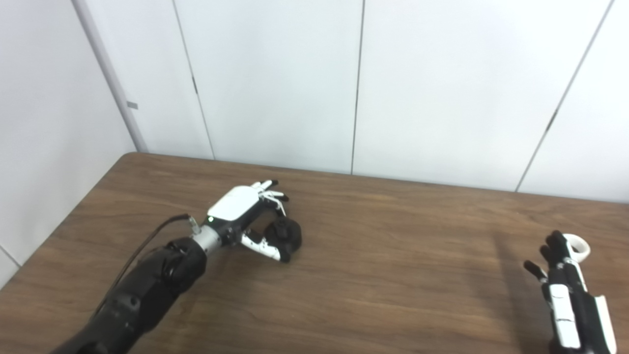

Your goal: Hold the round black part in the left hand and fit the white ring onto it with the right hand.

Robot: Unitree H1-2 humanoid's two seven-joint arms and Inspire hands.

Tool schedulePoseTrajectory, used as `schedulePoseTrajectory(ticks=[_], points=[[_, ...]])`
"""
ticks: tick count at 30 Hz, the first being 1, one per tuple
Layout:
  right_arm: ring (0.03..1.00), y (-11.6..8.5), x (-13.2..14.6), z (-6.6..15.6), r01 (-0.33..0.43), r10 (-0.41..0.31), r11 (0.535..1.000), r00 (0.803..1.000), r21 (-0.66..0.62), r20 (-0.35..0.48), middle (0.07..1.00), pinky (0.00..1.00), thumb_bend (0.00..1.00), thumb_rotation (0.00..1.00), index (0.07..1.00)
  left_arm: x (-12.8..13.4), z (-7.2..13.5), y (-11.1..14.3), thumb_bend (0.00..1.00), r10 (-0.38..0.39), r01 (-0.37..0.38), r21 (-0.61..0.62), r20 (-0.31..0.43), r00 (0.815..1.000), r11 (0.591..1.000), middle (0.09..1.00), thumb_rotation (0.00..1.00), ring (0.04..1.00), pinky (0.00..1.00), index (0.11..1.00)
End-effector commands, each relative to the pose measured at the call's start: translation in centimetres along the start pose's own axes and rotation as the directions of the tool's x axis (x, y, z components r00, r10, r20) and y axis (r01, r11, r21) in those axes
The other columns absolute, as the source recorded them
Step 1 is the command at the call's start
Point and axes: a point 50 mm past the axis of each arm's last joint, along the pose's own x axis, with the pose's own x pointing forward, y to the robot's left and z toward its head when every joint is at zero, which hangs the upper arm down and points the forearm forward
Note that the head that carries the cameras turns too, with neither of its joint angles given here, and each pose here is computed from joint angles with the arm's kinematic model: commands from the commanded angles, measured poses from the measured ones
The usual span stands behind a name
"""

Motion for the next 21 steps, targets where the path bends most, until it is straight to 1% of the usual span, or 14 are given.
schedulePoseTrajectory(ticks=[1,4,9,11,15,21], points=[[0.955,0.1,0.6,1.7,-0.009,0.007,1.000,0.996,0.016,0.093,0.968,0.85,0.40,0.86,0.954,0.4,1.0,0.4,0.53,-0.013,0.012,0.017,0.056,0.998,1.000,0.868,0.06,1.000,1.00,0.479],[0.956,0.4,0.6,2.1,-0.010,0.007,1.000,0.995,0.022,0.097,0.968,0.85,0.38,0.87,0.958,0.3,1.9,-0.3,0.53,-0.035,0.033,0.026,0.087,0.996,0.999,0.889,0.06,1.000,1.00,0.479],[0.958,0.9,0.5,3.0,-0.003,0.001,1.000,0.994,0.020,0.113,0.973,0.85,0.35,0.86,0.958,0.0,3.9,-1.4,0.53,-0.048,0.044,0.032,0.159,0.986,0.999,0.887,0.06,1.000,1.00,0.479],[0.964,1.1,0.6,3.6,-0.001,-0.002,1.000,0.992,0.019,0.124,0.975,0.86,0.33,0.86,0.960,-0.1,4.8,-1.9,0.53,-0.054,0.050,0.026,0.192,0.980,0.998,0.888,0.06,1.000,1.00,0.480],[0.973,1.5,0.6,4.4,-0.003,0.000,1.000,0.990,0.024,0.138,0.980,0.88,0.32,0.87,0.966,-0.2,6.5,-2.6,0.53,-0.063,0.060,0.018,0.245,0.967,0.998,0.886,0.06,1.000,1.00,0.480],[0.967,2.0,0.8,5.6,0.002,-0.006,1.000,0.987,0.029,0.158,0.975,0.88,0.34,0.86,0.961,-0.1,8.8,-3.7,0.53,-0.101,0.091,0.049,0.314,0.944,0.995,0.886,0.06,1.000,1.00,0.479]])
